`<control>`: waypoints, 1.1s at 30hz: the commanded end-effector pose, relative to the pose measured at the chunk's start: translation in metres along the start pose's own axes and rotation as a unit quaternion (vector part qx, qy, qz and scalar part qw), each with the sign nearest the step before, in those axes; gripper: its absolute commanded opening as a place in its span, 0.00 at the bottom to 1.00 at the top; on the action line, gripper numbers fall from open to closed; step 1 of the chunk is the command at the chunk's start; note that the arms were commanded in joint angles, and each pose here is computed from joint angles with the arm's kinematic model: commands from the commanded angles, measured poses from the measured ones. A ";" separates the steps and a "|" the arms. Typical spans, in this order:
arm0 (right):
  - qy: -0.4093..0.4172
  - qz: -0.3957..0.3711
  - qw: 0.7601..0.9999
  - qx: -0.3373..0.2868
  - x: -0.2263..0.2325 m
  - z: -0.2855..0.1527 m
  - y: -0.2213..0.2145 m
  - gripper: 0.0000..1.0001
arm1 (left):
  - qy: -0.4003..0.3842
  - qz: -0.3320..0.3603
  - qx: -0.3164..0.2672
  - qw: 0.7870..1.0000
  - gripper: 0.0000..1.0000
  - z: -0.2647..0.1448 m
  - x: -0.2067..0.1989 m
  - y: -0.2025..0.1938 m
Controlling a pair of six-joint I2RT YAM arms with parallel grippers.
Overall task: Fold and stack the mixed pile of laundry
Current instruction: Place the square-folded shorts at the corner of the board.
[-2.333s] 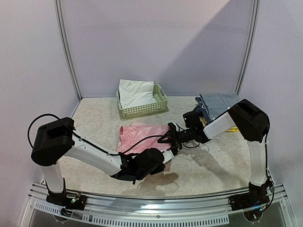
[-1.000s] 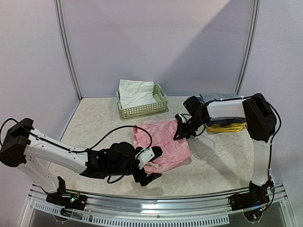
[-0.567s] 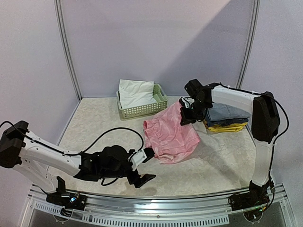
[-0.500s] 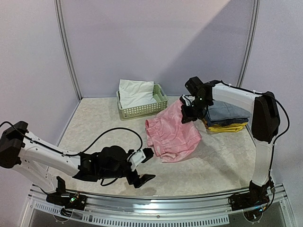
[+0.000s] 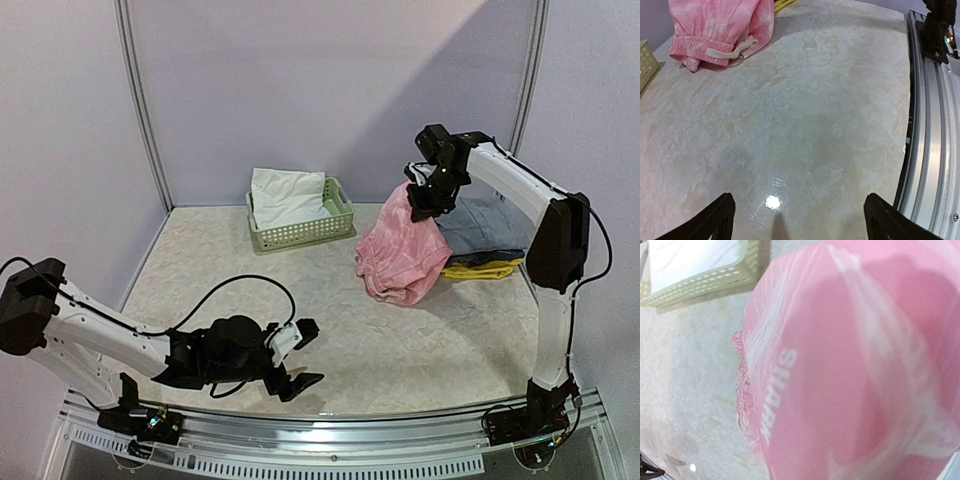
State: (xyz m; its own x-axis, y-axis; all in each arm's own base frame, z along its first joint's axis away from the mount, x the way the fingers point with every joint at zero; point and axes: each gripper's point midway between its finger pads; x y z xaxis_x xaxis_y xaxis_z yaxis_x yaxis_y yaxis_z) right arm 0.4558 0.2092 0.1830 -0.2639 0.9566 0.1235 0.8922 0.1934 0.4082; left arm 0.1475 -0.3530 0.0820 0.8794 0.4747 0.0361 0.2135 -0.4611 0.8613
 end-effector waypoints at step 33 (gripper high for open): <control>-0.106 0.007 0.987 -0.125 -0.096 -0.123 0.064 0.00 | -0.057 -0.001 0.039 0.998 0.88 0.043 -0.024 -0.026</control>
State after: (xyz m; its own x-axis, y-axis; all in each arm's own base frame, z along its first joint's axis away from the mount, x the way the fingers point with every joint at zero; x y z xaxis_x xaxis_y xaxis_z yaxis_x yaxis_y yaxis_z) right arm 0.5021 0.1265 0.2425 -0.2084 0.9778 -0.0238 0.8452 0.1923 0.4986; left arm 0.1373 -0.3757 0.0341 0.9128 0.4080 -0.0168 0.2540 -0.5353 0.8056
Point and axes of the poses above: each gripper's point midway between its finger pads, its own z axis out along the fingers, its own x axis along the line the jaws close on, y = z × x, and after that the axes turned 1 degree about -z, right-handed
